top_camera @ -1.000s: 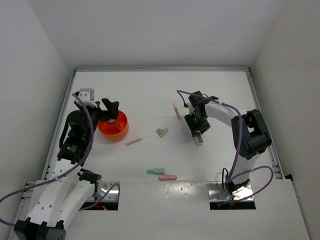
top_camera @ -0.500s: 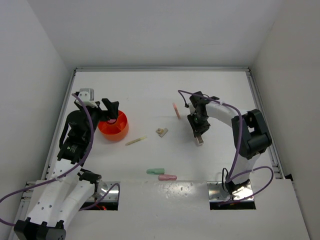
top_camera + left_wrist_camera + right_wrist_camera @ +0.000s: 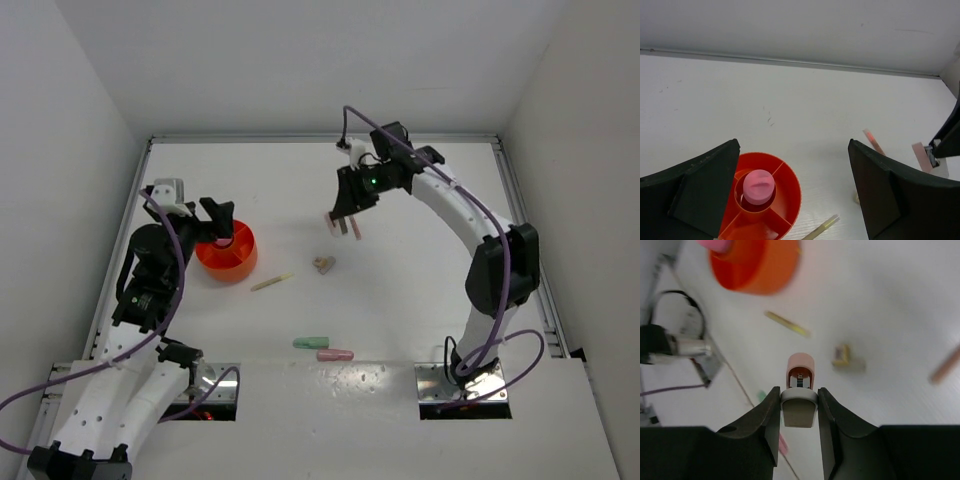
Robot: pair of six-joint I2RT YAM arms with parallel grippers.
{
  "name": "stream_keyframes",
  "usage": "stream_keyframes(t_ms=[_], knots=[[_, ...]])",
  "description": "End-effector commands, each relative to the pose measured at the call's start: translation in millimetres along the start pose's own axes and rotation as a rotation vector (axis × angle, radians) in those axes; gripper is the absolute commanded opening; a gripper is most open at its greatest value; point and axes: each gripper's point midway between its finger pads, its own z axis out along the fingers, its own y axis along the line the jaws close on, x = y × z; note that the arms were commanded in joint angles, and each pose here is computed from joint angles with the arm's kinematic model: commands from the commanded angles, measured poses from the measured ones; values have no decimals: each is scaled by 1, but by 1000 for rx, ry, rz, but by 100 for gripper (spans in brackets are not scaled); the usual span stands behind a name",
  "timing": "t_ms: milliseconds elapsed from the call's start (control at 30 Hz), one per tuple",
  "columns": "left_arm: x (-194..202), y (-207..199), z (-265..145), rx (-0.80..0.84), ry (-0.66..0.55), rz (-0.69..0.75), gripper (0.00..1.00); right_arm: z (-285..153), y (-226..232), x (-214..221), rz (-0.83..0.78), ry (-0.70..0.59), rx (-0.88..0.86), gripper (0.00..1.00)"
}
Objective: Sort the stationery into containers
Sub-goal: Place the stationery in the storage box.
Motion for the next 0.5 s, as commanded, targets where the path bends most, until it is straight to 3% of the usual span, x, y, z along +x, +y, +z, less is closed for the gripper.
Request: stream_keyframes(t_ms=[0,167,467], knots=[[-32,-5,-4,3,-88,2,96,9,71,-44,35,-64,-319,0],[-33,-2,-4,-15,-93,2,96,42,107,-77,70,-130,-396,0],[-38,8,-7,-67,-124,6,96,106,142,-127,131,-281,-270,0]])
